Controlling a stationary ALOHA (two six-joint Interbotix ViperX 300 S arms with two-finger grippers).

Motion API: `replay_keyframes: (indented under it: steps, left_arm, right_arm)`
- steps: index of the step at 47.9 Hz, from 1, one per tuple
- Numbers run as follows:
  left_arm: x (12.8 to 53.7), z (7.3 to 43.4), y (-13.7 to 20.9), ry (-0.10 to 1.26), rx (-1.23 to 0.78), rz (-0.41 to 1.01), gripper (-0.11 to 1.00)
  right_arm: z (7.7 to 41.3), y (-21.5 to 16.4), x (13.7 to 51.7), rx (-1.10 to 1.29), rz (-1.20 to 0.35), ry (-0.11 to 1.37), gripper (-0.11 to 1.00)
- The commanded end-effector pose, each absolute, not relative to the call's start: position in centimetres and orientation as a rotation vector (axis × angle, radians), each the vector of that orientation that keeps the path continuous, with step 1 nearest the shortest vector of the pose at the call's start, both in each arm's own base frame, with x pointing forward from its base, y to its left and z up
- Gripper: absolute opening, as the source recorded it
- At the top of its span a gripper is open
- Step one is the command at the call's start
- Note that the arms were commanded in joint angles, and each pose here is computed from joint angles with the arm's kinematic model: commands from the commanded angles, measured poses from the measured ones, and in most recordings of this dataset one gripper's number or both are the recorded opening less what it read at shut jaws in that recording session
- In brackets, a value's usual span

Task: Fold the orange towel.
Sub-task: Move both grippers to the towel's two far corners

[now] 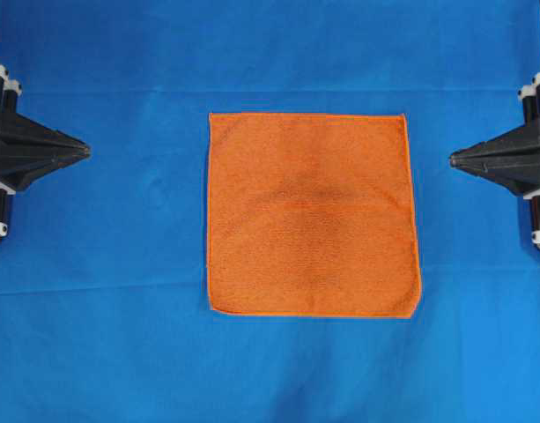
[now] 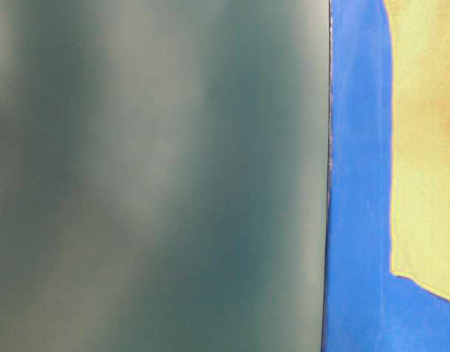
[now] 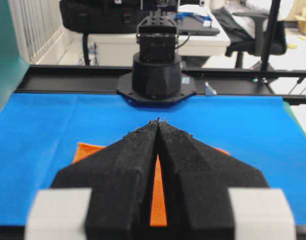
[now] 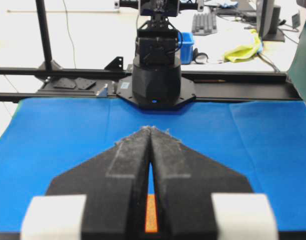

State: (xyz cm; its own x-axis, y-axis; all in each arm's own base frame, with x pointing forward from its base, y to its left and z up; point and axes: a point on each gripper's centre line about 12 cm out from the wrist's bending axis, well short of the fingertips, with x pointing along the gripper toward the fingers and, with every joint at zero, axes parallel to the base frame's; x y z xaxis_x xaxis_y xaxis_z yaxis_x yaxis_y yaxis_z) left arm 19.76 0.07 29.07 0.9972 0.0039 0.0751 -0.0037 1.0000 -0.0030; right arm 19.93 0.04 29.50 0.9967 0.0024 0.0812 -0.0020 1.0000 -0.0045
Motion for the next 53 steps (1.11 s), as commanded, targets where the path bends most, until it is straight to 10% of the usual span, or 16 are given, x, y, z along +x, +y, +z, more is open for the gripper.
replay_keyframes:
  steps: [1,34,44,53]
  left_arm:
    - [20.3,29.5,0.1,-0.071,-0.033,0.008,0.00]
    - [27.1,24.6,4.2,0.138,-0.067,0.165,0.03]
    - [30.0,21.4,7.4,0.267,-0.137,0.262,0.50]
    - [32.0,18.1,9.4,0.396,-0.161,0.311,0.92]
  right_arm:
    - [30.1,0.1,20.2,0.011,0.006,-0.089,0.00]
    - [24.7,-5.8,20.7,0.174,-0.291,0.286,0.00]
    - [21.1,-9.0,21.0,0.231,-0.429,0.446,0.05]
    - [17.1,-11.2,21.3,0.273,-0.504,0.598,0.52]
